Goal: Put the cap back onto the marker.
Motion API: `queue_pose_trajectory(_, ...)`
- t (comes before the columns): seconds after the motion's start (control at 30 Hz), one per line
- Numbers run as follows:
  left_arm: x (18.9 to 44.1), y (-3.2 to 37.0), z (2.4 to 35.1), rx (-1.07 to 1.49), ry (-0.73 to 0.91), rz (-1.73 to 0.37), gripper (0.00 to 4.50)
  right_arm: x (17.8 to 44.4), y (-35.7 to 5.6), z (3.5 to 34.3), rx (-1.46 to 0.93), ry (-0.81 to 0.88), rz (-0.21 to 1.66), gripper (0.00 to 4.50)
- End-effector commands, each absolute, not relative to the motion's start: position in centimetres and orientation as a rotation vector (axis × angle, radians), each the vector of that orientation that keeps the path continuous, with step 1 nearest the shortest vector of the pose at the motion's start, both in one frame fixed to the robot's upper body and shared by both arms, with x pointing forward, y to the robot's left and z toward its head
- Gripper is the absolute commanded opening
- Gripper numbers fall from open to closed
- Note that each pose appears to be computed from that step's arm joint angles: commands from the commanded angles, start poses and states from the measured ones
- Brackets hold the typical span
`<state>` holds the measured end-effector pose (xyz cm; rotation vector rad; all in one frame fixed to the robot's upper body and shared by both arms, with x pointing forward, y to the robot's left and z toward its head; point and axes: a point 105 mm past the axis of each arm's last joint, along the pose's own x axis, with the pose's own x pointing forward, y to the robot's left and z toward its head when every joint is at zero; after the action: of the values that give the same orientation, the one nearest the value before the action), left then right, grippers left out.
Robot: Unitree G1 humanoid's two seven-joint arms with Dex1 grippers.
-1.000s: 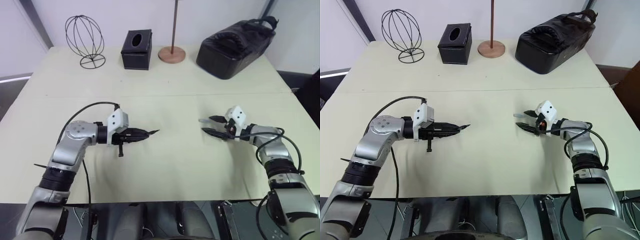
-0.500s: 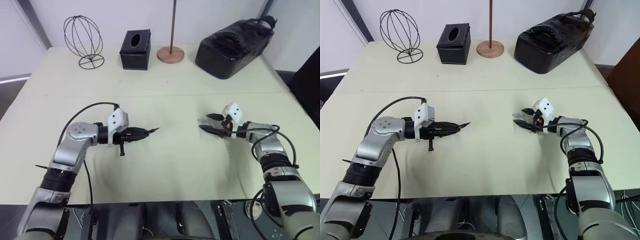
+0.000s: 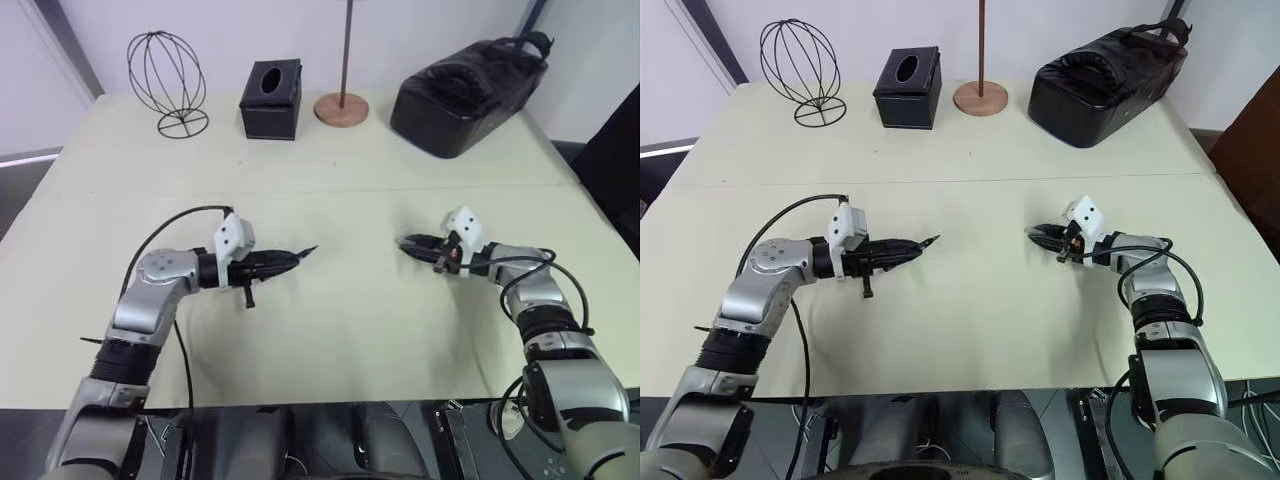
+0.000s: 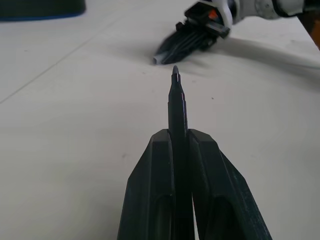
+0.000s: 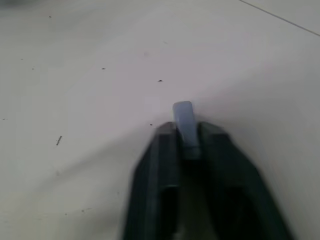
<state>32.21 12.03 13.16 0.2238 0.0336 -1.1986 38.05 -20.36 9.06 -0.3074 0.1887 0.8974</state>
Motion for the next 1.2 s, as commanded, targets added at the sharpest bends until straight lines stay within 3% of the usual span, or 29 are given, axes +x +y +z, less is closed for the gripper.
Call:
queue_pose_trajectory(0.03,32.3,12.3,13.8,0.218,-0.011,-1.185,0.0,37.8,-20.3,8.3,-0.306,0.216,0.901,0.05)
queue_pose_trajectory(0.53,32.6,11.1,13.9,0.176,-0.051,-1.19,0.0,38.1,-21.4,10.6,-0.377,0.194,0.894,0.05)
queue_pose_trajectory(0.67,32.6,10.8,14.2,0.199,-0.05,-1.222,0.0,37.6,-21.4,12.8,-0.433,0.17,0.952,0.05)
queue_pose_trajectory(0.93,33.2,10.9,14.7,0.284,-0.012,-1.281,0.0,36.2,-19.3,16.5,-0.556,0.118,1.084,0.05)
queue_pose_trajectory(1.2,34.6,10.1,17.0,0.392,-0.047,-1.343,0.0,35.0,-15.5,17.7,-0.592,0.066,1.21,0.05)
